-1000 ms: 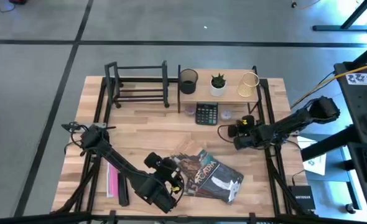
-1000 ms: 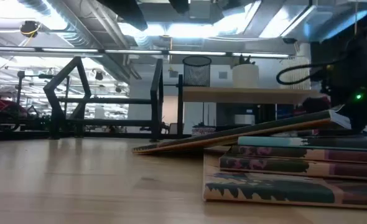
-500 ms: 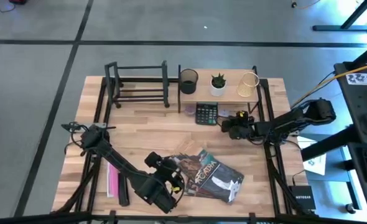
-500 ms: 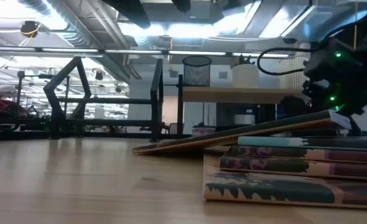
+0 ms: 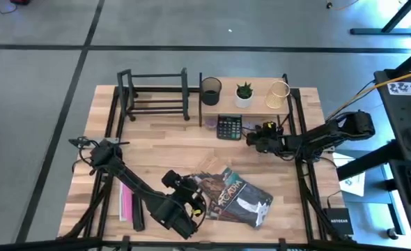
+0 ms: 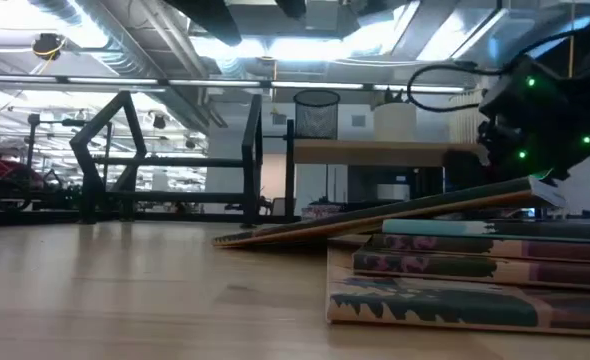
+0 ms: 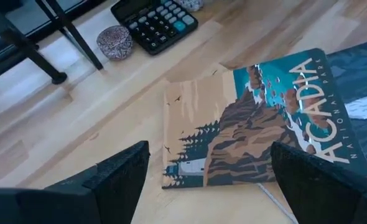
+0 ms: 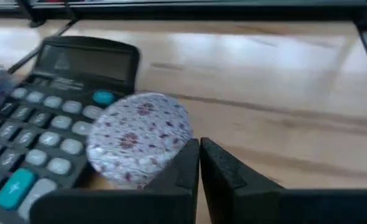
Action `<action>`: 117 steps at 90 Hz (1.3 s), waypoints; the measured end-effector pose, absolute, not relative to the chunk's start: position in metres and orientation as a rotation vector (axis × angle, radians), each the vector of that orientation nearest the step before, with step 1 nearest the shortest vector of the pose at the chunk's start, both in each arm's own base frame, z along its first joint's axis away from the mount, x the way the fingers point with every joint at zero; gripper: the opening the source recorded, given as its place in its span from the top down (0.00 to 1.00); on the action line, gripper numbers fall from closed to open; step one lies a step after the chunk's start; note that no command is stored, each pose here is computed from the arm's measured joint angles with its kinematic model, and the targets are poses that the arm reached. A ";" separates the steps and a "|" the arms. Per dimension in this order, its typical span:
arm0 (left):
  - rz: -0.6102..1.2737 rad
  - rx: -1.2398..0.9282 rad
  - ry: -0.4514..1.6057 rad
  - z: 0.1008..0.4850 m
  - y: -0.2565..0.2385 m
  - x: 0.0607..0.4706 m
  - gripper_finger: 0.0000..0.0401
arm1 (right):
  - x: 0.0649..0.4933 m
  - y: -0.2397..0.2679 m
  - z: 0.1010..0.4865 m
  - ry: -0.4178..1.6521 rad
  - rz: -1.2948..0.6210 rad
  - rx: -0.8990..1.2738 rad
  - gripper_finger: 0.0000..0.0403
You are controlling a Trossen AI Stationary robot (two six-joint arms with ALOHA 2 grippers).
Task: Stock shelves
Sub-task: Put the black stapler under the shelf
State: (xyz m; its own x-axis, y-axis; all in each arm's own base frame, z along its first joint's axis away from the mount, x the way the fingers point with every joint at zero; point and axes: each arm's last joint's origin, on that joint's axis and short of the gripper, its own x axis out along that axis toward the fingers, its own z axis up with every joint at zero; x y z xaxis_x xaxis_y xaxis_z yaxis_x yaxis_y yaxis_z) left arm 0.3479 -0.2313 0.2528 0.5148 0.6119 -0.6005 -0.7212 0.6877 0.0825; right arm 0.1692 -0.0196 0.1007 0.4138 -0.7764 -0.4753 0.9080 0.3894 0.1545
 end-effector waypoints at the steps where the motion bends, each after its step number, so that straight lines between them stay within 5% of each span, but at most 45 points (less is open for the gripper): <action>1: 0.806 -0.186 0.644 0.253 -0.231 0.348 0.21 | 0.170 -0.018 0.102 0.352 -1.088 0.417 1.00; 39: 0.701 -0.082 0.759 0.251 -0.248 0.336 0.21 | 0.184 0.067 0.164 0.322 -0.559 0.039 1.00; 67: 0.735 -0.216 0.738 0.250 -0.268 0.312 0.21 | 0.170 0.112 0.175 0.316 -0.290 0.016 1.00; 84: 0.957 -0.441 0.853 0.248 -0.269 0.285 0.21 | 0.167 0.118 0.175 0.315 -0.252 0.017 1.00; 117: 1.065 -0.777 1.331 0.245 -0.304 0.248 0.21 | 0.167 0.116 0.176 0.290 -0.311 0.000 1.00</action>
State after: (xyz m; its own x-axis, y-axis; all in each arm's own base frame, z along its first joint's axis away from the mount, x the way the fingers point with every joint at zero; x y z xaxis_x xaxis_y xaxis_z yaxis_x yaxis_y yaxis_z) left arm 0.2477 -0.3038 0.2455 -0.0748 0.1605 -0.9842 -0.9251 0.3573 0.1286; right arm 0.1667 0.1159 0.1760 0.9107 -0.3021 -0.2817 0.3021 0.9522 -0.0446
